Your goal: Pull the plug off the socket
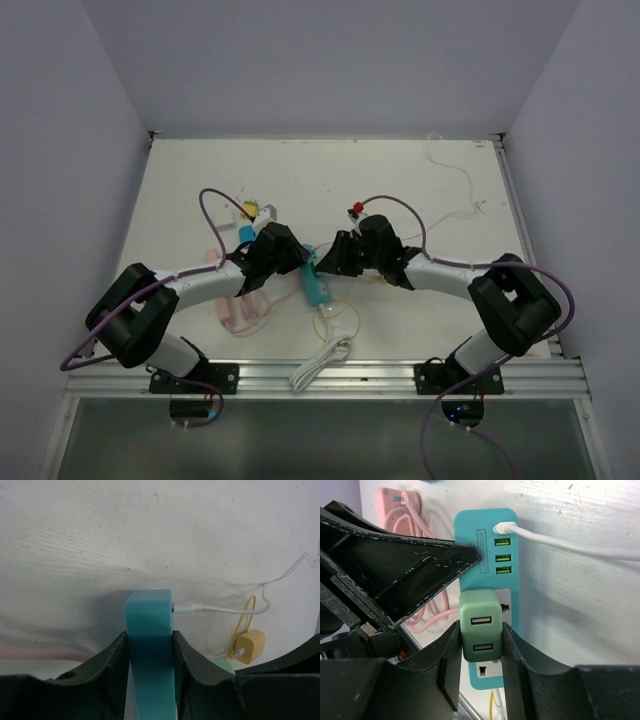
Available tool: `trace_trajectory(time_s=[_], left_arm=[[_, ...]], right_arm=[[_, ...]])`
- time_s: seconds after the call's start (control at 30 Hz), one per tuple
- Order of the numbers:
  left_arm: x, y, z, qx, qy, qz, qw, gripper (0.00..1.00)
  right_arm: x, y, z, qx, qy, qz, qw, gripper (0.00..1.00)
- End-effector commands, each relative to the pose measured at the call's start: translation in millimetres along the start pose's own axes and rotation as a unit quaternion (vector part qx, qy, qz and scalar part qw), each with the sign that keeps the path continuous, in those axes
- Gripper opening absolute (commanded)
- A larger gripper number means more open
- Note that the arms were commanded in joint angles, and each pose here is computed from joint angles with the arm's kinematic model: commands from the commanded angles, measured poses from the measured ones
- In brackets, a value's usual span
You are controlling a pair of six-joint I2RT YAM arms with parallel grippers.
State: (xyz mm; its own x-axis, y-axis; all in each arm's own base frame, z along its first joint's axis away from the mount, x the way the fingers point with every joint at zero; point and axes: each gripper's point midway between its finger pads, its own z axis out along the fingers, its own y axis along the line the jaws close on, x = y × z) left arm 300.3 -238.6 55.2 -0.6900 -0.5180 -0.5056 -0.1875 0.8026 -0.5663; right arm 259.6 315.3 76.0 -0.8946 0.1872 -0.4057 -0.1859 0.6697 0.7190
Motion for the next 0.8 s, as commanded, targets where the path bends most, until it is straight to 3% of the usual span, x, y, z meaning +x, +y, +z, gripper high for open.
trace_trajectory(time_s=[0.0,0.43,0.77], left_arm=[[0,26,-3,-0.037,-0.004,0.022,0.999,0.00],[8,45,2,-0.071,0.008,0.037,0.997,0.00],[4,29,-3,-0.037,0.008,0.042,0.998,0.00]], right_arm=[[-38,-3,-23,0.007,-0.063,-0.011,0.998,0.00],[-62,-39,-65,0.040,-0.103,0.002,0.994,0.00],[-66,-115,-115,0.233,-0.142,-0.016,0.962,0.01]])
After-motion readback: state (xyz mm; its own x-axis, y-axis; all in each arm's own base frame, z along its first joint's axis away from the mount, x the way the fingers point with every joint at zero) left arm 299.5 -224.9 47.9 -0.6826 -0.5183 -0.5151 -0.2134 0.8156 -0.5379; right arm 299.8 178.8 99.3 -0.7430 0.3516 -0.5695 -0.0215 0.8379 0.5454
